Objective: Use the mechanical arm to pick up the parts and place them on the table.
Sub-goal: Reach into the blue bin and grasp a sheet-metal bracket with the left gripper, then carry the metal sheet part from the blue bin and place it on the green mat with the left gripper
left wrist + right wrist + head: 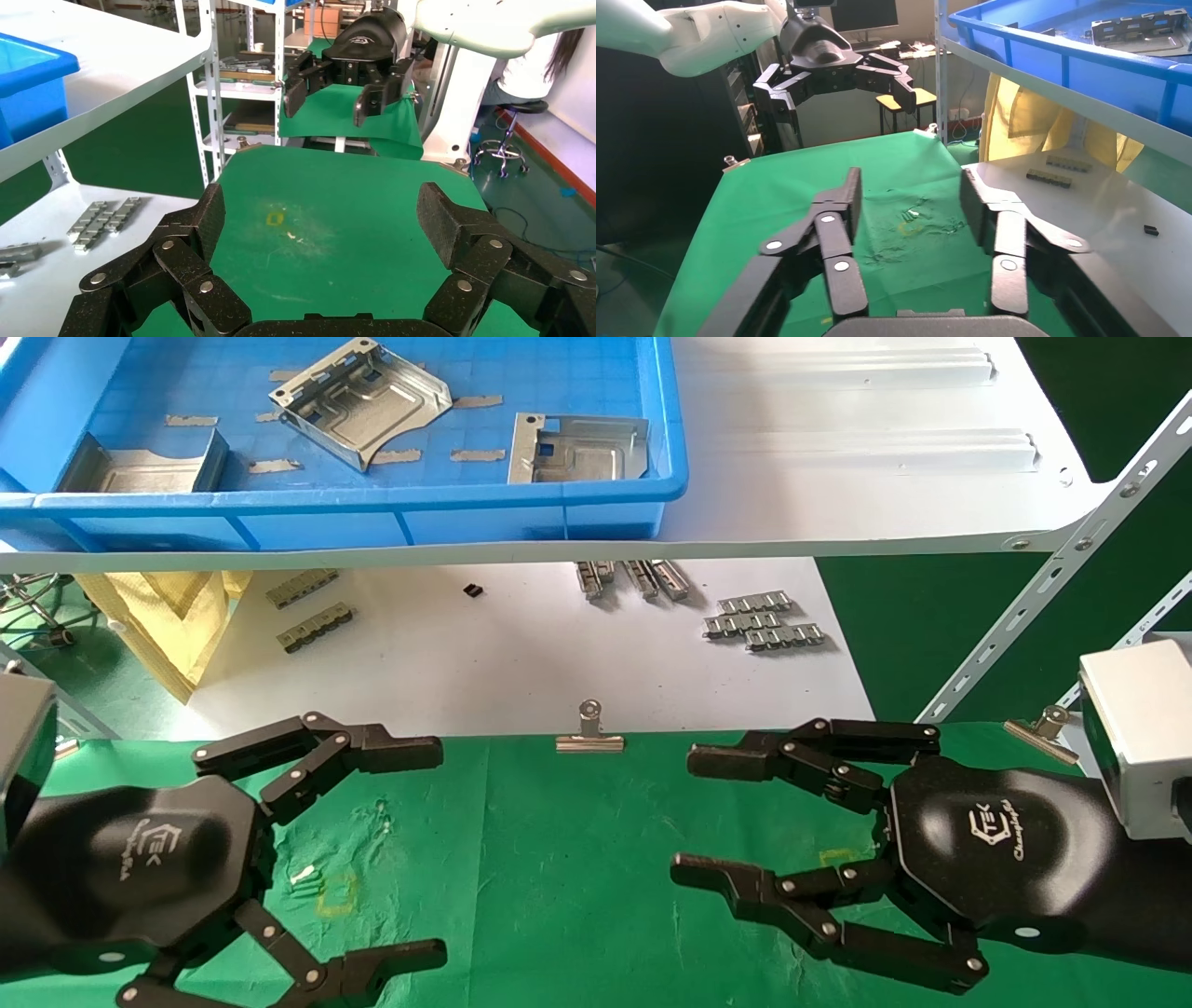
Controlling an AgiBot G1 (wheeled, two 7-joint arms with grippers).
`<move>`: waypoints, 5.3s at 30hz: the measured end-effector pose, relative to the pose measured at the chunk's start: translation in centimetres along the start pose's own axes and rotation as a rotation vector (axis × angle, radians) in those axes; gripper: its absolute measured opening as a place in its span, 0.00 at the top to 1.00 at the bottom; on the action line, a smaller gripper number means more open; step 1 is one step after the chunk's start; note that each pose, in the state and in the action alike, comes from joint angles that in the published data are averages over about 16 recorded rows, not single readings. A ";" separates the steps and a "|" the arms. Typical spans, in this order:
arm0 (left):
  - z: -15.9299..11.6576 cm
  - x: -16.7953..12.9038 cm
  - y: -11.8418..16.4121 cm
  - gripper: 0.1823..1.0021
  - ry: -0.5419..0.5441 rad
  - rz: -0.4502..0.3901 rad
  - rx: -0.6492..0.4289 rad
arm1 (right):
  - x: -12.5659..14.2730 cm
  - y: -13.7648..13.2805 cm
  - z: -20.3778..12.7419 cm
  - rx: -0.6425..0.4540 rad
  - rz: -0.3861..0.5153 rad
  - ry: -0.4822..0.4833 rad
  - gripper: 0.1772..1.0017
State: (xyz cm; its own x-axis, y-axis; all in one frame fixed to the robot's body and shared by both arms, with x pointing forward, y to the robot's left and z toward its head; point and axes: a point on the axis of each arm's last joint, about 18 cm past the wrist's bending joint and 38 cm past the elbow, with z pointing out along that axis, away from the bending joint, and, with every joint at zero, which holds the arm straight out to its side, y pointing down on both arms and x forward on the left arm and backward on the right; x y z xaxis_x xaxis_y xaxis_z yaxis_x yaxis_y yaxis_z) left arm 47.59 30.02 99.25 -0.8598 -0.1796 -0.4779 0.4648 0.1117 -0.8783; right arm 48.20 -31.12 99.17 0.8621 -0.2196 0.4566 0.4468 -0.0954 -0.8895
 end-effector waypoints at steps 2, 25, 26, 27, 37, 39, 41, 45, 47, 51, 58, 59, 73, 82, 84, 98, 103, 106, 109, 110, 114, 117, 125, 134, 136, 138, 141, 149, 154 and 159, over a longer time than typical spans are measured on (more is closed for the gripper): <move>0.0 0.0 0.0 0.00 0.000 0.000 0.000 | 0.0 0.0 0.0 0.000 0.000 0.000 0.45; -0.4 -1.9 -1.5 0.00 -0.072 0.053 -0.003 | 0.0 0.0 0.0 0.000 0.000 0.000 0.94; -0.5 -2.4 -1.9 0.00 -0.087 0.064 -0.002 | 0.0 0.0 0.0 0.000 0.000 0.000 0.95; -0.5 -3.0 -2.3 0.00 -0.104 0.074 0.000 | 0.0 0.0 0.0 0.000 0.000 0.000 0.95; -0.1 -12.4 -7.9 0.00 -0.340 0.151 0.031 | 0.0 0.0 0.0 0.000 0.000 0.000 0.98; 0.1 -14.8 -8.9 0.00 -0.392 0.152 0.028 | 0.0 0.0 0.0 0.000 0.000 0.000 0.98; 0.4 -17.1 -9.7 0.00 -0.444 0.146 0.017 | 0.0 0.0 0.0 0.000 0.000 0.000 0.98; 0.9 -21.2 -10.5 0.00 -0.545 0.129 -0.037 | 0.0 0.0 0.0 0.000 0.000 0.000 0.98; 0.9 -22.8 -10.6 0.00 -0.592 0.118 -0.070 | 0.0 0.0 0.0 0.000 0.000 0.000 0.98; 0.6 -25.2 -10.5 0.00 -0.671 0.101 -0.135 | 0.0 0.0 0.0 0.000 0.000 0.000 0.98; -0.4 -27.1 -9.5 0.01 -0.758 0.077 -0.215 | 0.0 0.0 0.0 0.000 0.000 0.000 0.98; -0.5 -27.2 -9.4 0.01 -0.766 0.075 -0.221 | 0.0 0.0 0.0 0.000 0.000 0.000 0.98; -1.5 -28.6 -8.0 0.15 -0.855 0.073 -0.263 | 0.0 0.0 0.0 0.000 0.000 0.000 0.98; -2.0 -29.4 -7.4 0.36 -0.922 0.056 -0.266 | 0.0 0.0 0.0 0.000 0.000 0.000 0.96; -2.1 -29.6 -7.4 0.42 -0.935 0.052 -0.267 | 0.0 0.0 0.0 0.000 0.000 0.000 0.94; -2.3 -29.7 -7.8 0.79 -0.950 0.034 -0.230 | 0.0 0.0 0.0 0.000 0.000 0.000 0.72; -2.2 -29.2 -8.6 0.86 -0.911 0.033 -0.193 | 0.0 0.0 0.0 0.000 0.000 0.000 0.58; -2.1 -28.5 -9.3 0.87 -0.864 0.036 -0.164 | 0.0 0.0 0.0 0.000 0.000 0.000 0.49; -2.1 -27.5 -10.1 0.89 -0.801 0.046 -0.130 | 0.0 0.0 0.0 0.000 0.000 0.000 0.40; -2.1 -27.1 -10.3 0.89 -0.778 0.050 -0.118 | 0.0 0.0 0.0 0.000 0.000 0.000 0.38; -2.1 -25.1 -11.1 0.89 -0.670 0.082 -0.076 | 0.0 0.0 0.0 0.000 0.000 0.000 0.26; -2.4 -23.3 -11.5 0.89 -0.584 0.119 -0.050 | 0.0 0.0 0.0 0.000 0.000 0.000 0.20; -4.1 -19.3 -11.0 0.89 -0.430 0.250 -0.039 | 0.0 0.0 0.0 0.000 0.000 0.000 0.07; -6.4 -15.7 -8.1 0.89 -0.362 0.366 -0.092 | 0.0 0.0 0.0 0.000 0.000 0.000 0.01; -6.8 -14.9 -7.1 0.89 -0.349 0.383 -0.113 | 0.0 0.0 0.0 0.000 0.000 0.000 0.01; -7.1 -14.1 -5.8 0.89 -0.334 0.398 -0.140 | 0.0 0.0 0.0 0.000 0.000 0.000 0.00; -7.4 -13.3 -3.6 0.89 -0.311 0.418 -0.190 | 0.0 0.0 0.0 0.000 0.000 0.000 0.00; -7.7 -12.1 3.5 0.89 -0.236 0.495 -0.366 | 0.0 0.0 0.0 0.000 0.000 0.000 0.00; -7.5 -11.6 7.6 0.89 -0.177 0.541 -0.455 | 0.0 0.0 0.0 0.000 0.000 0.000 0.00; -7.6 -11.1 10.7 0.89 -0.142 0.563 -0.508 | 0.0 0.0 0.0 0.000 0.000 0.000 0.00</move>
State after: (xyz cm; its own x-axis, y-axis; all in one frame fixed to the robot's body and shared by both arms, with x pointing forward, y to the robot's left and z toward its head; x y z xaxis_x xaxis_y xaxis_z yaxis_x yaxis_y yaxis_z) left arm 60.49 40.64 95.22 -0.4711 -0.0827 -0.8782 0.6406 0.6523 -0.4051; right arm 48.20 -31.12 99.17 0.8622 -0.2196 0.4566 0.4468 -0.0953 -0.8895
